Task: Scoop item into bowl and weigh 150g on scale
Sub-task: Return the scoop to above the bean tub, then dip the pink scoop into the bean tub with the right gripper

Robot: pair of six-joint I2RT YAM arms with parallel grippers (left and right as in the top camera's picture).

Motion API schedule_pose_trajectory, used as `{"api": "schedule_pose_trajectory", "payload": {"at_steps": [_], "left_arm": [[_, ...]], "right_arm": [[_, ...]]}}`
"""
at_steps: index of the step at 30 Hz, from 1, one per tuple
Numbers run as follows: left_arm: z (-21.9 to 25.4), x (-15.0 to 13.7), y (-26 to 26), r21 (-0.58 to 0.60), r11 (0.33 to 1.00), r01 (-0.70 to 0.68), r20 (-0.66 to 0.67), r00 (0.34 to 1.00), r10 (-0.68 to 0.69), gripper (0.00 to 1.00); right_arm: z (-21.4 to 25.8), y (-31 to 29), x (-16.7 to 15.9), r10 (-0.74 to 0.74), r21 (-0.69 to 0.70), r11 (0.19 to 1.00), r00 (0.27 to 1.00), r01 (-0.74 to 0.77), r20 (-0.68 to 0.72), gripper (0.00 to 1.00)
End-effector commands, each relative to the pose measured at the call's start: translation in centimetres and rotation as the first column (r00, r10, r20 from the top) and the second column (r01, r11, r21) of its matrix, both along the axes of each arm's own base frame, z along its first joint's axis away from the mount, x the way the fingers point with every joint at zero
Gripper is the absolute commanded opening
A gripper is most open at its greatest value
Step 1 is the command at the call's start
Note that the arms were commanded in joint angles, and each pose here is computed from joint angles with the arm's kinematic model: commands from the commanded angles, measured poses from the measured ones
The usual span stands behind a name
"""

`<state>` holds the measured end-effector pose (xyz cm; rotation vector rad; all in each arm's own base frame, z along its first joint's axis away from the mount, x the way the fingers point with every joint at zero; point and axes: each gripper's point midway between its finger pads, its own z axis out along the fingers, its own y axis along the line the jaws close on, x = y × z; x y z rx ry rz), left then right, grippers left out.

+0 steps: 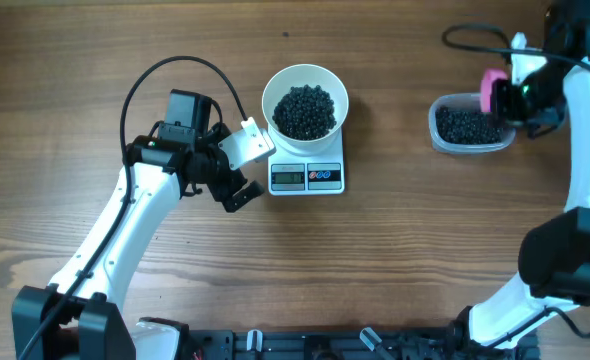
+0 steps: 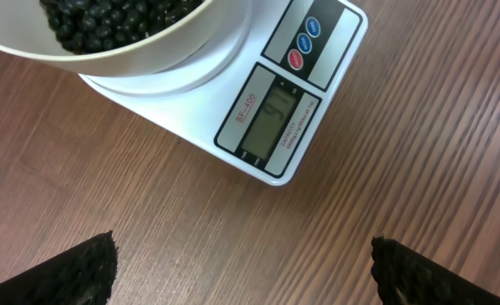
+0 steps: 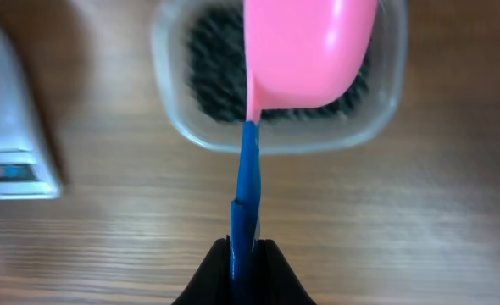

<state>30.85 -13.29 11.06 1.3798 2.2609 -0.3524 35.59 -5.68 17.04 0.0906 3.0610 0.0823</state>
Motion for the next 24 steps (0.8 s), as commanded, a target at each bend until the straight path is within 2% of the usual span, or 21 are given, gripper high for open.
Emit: {"api": "schedule_pose_trajectory", "payload": {"at_steps": [1,11,17,24], "left_arm": [[0.1,0.1,-0.3,-0.018,1.000,0.015,0.001,1.000,-0.015,1.00],[0.1,0.1,-0.3,-0.018,1.000,0.015,0.001,1.000,-0.015,1.00],[0.1,0.1,-0.3,-0.018,1.000,0.015,0.001,1.000,-0.015,1.00],[0.1,0.1,-0.3,-0.018,1.000,0.015,0.001,1.000,-0.015,1.00]], "right_arm": [[-3.0,-1.9,-2.2,-0.006,-0.120,0.993,0.994,-0.007,-0.108,0.04],[-8.7,-1.3,-2.8,-0.013,-0.088,0.996,0.993,0.002,-0.121,0.04],[-8.9,1.2,-2.2,0.012,0.055,0.998,0.996,-0.007,-0.090,0.04],[-8.6,4.6,-2.7,0.098,0.133,0.988,0.989,-0.084,-0.107,0.04]]}}
